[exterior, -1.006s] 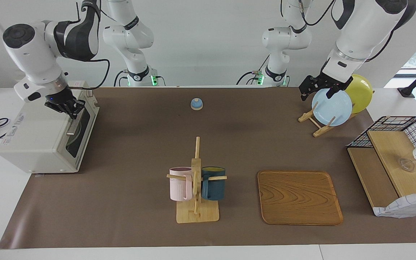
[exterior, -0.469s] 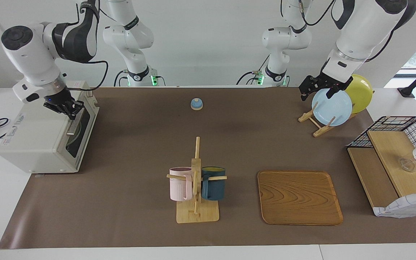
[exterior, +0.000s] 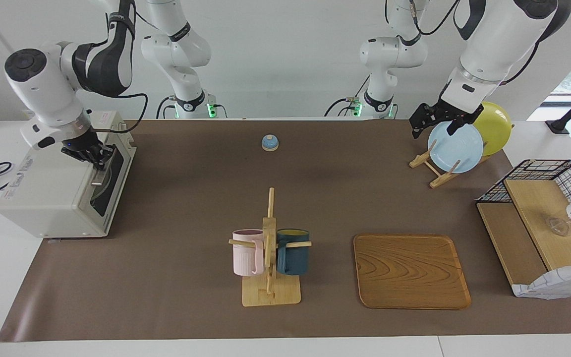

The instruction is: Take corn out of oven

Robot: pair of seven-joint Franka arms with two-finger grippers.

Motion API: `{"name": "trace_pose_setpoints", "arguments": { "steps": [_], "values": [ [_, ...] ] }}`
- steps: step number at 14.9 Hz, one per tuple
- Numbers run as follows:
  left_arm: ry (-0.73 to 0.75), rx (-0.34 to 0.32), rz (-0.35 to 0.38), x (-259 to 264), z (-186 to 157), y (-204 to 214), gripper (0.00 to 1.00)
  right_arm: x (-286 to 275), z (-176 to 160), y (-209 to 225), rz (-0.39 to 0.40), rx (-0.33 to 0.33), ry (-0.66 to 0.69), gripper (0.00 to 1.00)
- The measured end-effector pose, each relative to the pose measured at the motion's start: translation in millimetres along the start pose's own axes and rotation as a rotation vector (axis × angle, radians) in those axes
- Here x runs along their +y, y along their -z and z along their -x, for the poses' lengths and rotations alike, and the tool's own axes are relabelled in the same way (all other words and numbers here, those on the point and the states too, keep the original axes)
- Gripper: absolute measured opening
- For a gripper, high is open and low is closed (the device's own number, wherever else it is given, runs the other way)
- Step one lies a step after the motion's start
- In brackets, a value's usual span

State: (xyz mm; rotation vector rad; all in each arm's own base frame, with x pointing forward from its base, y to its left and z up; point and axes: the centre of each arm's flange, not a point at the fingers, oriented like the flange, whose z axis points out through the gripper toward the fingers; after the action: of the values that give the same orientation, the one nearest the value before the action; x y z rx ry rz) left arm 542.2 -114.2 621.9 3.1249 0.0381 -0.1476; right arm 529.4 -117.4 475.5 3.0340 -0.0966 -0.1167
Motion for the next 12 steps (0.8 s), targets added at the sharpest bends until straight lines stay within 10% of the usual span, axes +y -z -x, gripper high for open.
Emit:
{"name": "trace_pose_setpoints", "arguments": {
  "steps": [12],
  "values": [
    [0.004,0.000,0.000,-2.3,-0.6,0.1,1.00,-52.9,3.5,-14.3,-0.009,0.018,0.084,0.01]
  ]
}}
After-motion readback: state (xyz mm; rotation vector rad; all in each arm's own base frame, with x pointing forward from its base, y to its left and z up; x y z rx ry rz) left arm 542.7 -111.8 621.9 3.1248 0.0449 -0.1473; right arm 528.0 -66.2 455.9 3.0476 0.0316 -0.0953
